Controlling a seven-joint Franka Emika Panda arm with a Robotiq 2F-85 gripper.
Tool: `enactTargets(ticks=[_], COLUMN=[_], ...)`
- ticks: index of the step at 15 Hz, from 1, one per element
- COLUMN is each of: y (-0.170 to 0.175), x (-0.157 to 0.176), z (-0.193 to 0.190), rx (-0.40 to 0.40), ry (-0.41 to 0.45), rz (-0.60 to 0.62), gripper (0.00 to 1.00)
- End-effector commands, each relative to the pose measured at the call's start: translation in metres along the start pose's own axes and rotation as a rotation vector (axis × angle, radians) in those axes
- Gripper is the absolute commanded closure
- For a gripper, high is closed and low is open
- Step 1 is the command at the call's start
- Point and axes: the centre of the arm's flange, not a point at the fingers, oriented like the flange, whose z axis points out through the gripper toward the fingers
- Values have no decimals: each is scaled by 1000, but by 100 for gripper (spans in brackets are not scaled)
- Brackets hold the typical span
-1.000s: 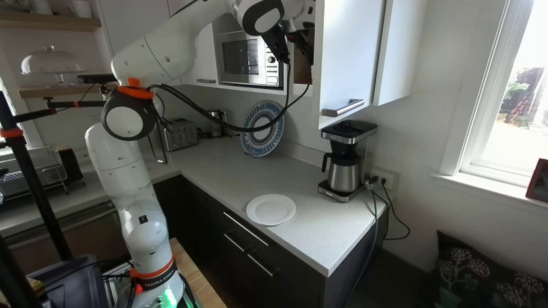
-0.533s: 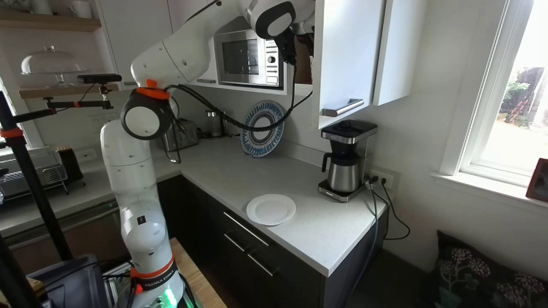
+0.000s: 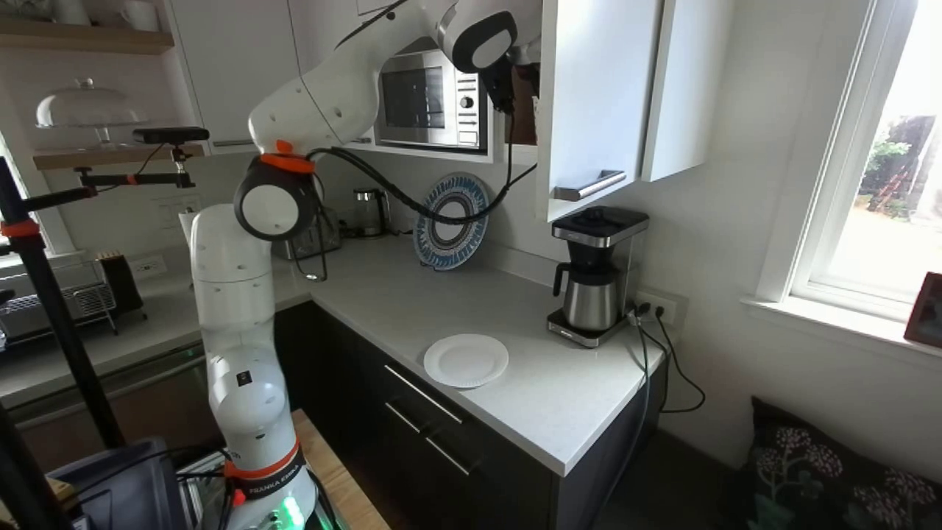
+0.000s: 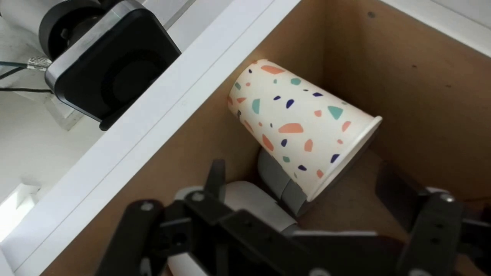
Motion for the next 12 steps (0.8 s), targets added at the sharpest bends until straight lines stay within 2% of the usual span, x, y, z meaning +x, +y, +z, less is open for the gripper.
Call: enactTargets(ticks=[1, 10, 12], y=[-11, -13, -13], x=[14, 16, 15], z=[14, 38, 40], rx=[-14, -29, -44], ry=[4, -9, -14], rz=[11, 0, -6], gripper=[0, 0, 5])
